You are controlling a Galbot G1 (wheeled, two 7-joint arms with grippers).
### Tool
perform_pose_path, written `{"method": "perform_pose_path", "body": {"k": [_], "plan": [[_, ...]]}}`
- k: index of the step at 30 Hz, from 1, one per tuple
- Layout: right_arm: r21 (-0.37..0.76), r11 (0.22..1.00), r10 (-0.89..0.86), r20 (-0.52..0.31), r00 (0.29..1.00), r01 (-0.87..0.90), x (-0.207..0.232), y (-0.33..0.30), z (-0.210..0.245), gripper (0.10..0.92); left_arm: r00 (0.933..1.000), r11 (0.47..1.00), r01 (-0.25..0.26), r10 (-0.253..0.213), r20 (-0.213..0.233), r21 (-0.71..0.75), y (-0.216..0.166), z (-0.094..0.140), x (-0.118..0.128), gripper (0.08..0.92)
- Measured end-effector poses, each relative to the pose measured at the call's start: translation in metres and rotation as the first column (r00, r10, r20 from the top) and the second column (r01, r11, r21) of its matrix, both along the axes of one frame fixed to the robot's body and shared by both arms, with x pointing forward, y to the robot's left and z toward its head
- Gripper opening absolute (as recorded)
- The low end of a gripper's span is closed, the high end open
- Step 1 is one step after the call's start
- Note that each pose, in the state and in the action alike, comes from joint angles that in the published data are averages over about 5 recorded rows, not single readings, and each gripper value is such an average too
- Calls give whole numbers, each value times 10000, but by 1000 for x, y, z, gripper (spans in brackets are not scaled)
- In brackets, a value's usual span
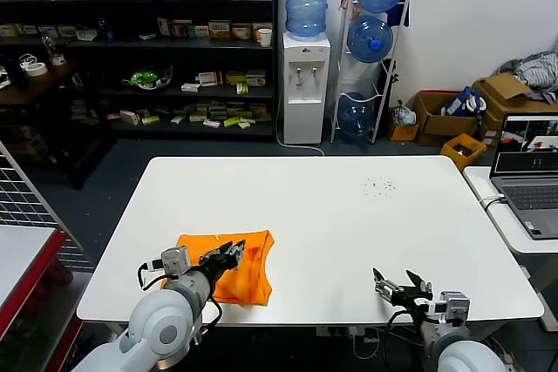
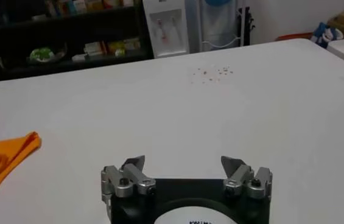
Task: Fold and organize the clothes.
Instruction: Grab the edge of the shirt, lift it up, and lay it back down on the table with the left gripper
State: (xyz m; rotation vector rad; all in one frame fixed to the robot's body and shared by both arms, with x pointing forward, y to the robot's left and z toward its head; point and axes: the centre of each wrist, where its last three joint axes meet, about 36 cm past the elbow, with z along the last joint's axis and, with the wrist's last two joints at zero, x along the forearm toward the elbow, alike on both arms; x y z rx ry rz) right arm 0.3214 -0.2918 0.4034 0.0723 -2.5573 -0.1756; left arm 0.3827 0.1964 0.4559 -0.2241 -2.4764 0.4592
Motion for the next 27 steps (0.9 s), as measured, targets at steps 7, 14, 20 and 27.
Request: {"method": "perform_pose_path", "body": {"k": [7, 14, 20, 27], "plan": [[21, 10000, 83, -2, 10000, -83, 0, 0, 0, 823, 9992, 9985, -397, 395, 53, 385, 31, -6, 1, 699], [92, 9999, 136, 4, 9999, -136, 1, 2, -1, 823, 9991, 9897, -428, 413, 133, 1370, 102, -33, 7, 819], [127, 9999, 115, -4, 9999, -115, -1, 4, -1, 823, 9998, 9826, 83, -113, 151, 1855, 146, -59, 11, 823], [73, 10000, 35, -29, 10000, -35, -5, 0, -1, 823, 9986, 9739, 511, -534, 43, 2213, 173, -82, 13, 823]]}}
